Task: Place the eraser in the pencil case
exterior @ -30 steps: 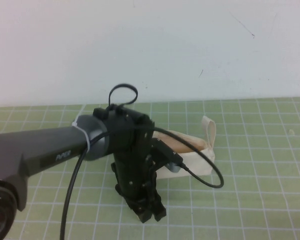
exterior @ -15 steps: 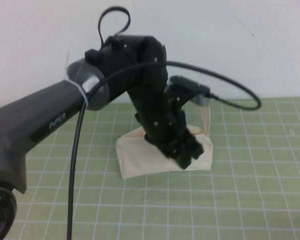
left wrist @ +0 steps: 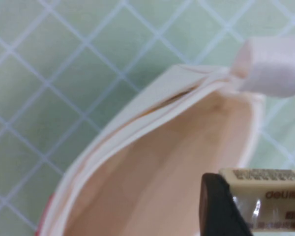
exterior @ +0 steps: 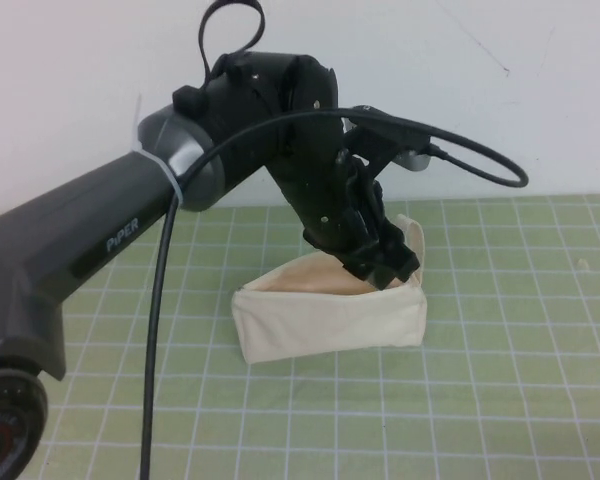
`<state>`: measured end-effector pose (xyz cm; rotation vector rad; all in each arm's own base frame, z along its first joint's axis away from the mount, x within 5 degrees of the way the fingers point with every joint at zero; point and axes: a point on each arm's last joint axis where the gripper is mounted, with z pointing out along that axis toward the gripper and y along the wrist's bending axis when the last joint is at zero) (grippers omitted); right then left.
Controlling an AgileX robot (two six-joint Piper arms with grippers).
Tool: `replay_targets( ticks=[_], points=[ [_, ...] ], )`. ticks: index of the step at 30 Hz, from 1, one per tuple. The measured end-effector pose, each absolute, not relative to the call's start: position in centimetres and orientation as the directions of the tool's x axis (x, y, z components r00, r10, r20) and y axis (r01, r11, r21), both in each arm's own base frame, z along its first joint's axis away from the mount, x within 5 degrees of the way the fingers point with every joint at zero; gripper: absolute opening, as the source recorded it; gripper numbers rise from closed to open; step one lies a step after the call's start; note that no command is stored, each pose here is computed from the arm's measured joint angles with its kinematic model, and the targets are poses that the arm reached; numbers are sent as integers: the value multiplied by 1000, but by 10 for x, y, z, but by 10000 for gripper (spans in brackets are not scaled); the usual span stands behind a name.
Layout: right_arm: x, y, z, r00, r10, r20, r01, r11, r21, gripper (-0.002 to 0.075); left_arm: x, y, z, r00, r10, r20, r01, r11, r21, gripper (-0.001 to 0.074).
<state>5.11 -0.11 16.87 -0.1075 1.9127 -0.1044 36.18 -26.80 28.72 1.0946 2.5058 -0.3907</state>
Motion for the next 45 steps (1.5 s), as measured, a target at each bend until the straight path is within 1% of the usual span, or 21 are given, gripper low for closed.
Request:
replay_targets(
  ticks=[12, 15, 17, 19, 22, 25, 27, 28, 29, 32, 34, 36, 40, 42, 45],
  points=[
    [51, -1, 169, -337, -126, -933, -24, 992, -125, -1, 375, -268, 257, -633, 671, -385, 735, 677, -28, 288],
    [51, -1, 169, -337, -126, -933, -24, 992, -125, -1, 376, -268, 257, -634, 669, -388, 734, 679, -26, 321],
    [51, -1, 169, -337, -126, -933, -24, 992, -125, -1, 376, -268, 258, -633, 666, -394, 732, 681, -26, 368],
    [51, -1, 169, -337, -126, -933, -24, 992, -125, -1, 377, -268, 258, -632, 667, -394, 731, 682, -16, 391],
    [51, -1, 169, -337, -126, -933, -24, 992, -125, -1, 378, -266, 258, -643, 660, -388, 715, 699, 4, 407],
    [51, -1, 169, -337, -126, -933, -24, 992, -125, -1, 380, -263, 260, -647, 658, -386, 703, 710, 33, 408],
    [51, -1, 169, -337, -126, -933, -24, 992, -125, -1, 379, -261, 263, -652, 654, -383, 693, 719, 47, 380],
    [51, -1, 169, -337, -126, -933, -24, 992, -125, -1, 379, -259, 265, -654, 652, -384, 688, 723, 56, 345],
    [51, -1, 169, -337, -126, -933, -24, 992, -125, -1, 378, -258, 270, -653, 651, -387, 685, 726, 66, 297],
    [51, -1, 169, -337, -126, -933, -24, 992, -125, -1, 374, -252, 289, -640, 646, -417, 676, 731, 95, 110],
    [51, -1, 169, -337, -126, -933, -24, 992, -125, -1, 367, -246, 311, -622, 632, -463, 664, 738, 116, 50],
    [51, -1, 169, -337, -126, -933, -24, 992, -125, -1, 358, -238, 341, -593, 608, -529, 648, 749, 134, 21],
    [51, -1, 169, -337, -126, -933, -24, 992, -125, -1, 332, -218, 401, -516, 543, -662, 613, 775, 157, 5],
    [51, -1, 169, -337, -126, -933, -24, 992, -125, -1, 315, -206, 432, -451, 499, -740, 593, 787, 170, 2],
    [51, -1, 169, -337, -126, -933, -24, 992, -125, -1, 288, -187, 466, -339, 434, -835, 566, 803, 188, 1]
  ],
)
